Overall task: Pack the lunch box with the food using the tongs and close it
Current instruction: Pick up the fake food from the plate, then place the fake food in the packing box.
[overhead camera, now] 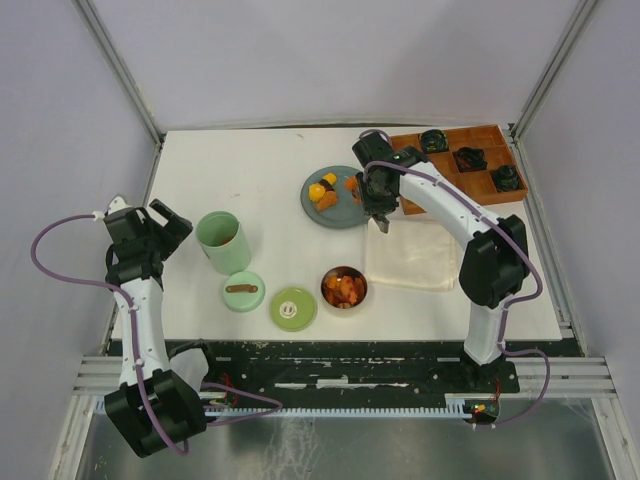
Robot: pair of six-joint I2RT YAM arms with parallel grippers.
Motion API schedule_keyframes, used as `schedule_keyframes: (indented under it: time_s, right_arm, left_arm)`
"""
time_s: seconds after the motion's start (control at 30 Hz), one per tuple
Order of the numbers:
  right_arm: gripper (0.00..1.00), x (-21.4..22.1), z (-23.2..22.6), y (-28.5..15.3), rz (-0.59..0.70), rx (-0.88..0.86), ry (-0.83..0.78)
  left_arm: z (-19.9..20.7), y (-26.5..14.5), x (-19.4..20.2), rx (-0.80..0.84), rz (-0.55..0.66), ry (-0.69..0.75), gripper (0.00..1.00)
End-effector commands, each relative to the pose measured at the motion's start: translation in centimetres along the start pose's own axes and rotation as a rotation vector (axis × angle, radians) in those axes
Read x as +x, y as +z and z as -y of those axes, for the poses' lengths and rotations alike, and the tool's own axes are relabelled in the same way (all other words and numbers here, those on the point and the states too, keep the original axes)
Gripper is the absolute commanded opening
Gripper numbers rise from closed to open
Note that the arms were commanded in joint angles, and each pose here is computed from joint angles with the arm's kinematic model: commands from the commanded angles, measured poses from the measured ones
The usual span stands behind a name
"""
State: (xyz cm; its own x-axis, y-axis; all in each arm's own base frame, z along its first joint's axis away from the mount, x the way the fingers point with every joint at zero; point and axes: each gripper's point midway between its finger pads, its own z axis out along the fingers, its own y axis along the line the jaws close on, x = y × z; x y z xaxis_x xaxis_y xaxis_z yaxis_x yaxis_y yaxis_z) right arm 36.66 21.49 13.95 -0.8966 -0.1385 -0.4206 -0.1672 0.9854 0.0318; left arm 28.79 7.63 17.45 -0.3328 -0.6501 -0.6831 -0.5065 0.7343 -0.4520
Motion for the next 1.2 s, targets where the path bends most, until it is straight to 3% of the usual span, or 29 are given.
schedule_keyframes:
  time_s: [0.0,0.7,1.17]
  right_arm:
    - [0.26,-2.7,-0.9,-3.7,0.134,-0.076,0.045]
    - [0.27,-4.7,-8.7,-10.5,0.24,-0.492,0.101]
    - [0.28,-2.2,-20.4,-14.4,0.222,-0.664,-0.174]
  left_arm:
    - [0.5,0.0,-0.9,0.016,0.033,-0.019,0.99]
    - [0.5,0.2,-0.8,0.02,0.024,-0.02,0.99]
    - [0.6,0.1,-0.8,0.021,0.025,-0.018,0.99]
